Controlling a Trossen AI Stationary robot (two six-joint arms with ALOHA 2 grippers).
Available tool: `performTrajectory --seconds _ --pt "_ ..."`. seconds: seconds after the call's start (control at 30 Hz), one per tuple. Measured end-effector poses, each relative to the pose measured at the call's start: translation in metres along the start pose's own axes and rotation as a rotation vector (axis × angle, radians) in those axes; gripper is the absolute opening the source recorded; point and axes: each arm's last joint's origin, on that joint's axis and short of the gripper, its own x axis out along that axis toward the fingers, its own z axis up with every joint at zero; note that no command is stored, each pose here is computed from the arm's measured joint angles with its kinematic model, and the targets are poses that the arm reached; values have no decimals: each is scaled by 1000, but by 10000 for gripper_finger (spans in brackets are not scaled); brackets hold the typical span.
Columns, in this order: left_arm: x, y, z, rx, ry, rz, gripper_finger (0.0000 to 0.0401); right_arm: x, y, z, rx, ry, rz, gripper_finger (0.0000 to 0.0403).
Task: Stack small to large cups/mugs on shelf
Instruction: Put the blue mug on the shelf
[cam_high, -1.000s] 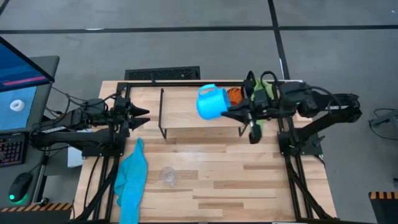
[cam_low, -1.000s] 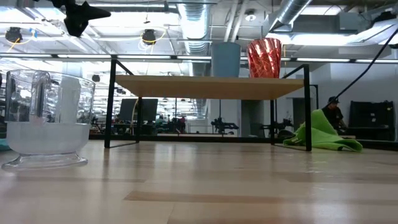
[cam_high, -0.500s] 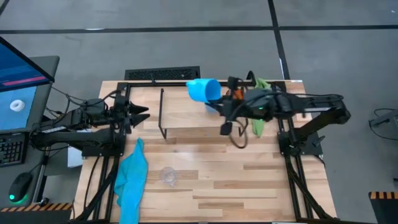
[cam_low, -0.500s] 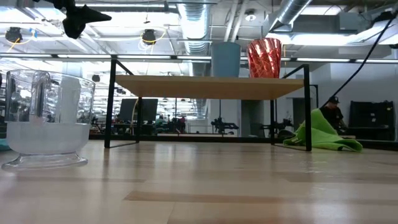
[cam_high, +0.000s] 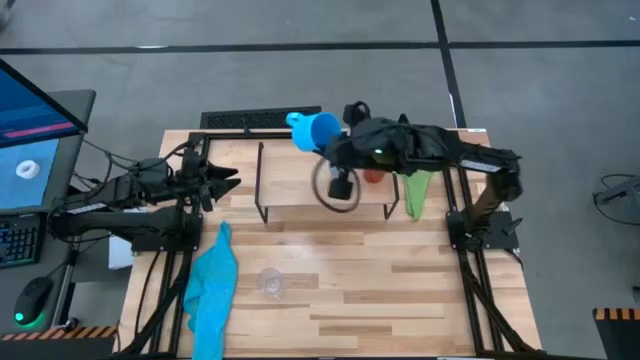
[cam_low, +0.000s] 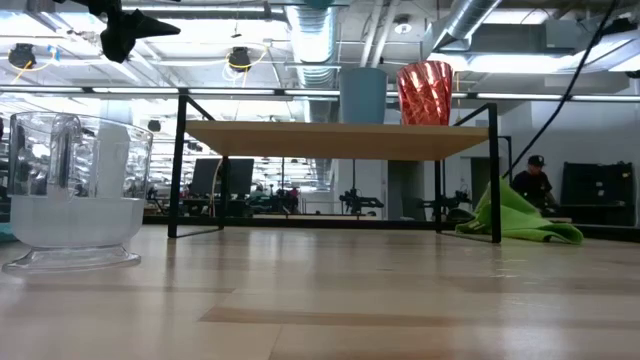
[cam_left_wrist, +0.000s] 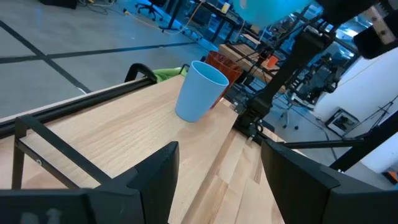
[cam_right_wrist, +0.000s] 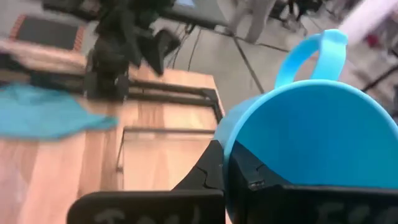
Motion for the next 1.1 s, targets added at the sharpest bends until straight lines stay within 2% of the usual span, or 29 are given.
performTrajectory --seconds 0.17,0.27,0.4,0.47,0.8,0.9,0.97,1.07,1.1 --pt "0 0 0 0 0 0 220 32 8 6 149 82 5 13" --pt "0 0 0 0 0 0 220 54 19 -1 258 145 14 11" --pt "0 0 0 1 0 0 220 77 32 -15 324 260 17 12" --pt "0 0 0 7 1 0 220 85 37 -22 332 317 16 15" --pt "0 0 0 11 1 0 220 118 50 -40 369 419 27 15" --pt "0 0 0 11 1 0 220 121 49 -47 380 480 47 15" --pt "0 0 0 11 2 1 220 131 50 -48 392 461 46 13" --pt "0 0 0 11 1 0 220 136 51 -59 378 542 41 13" --pt "0 0 0 10 1 0 220 140 51 -57 393 519 38 15"
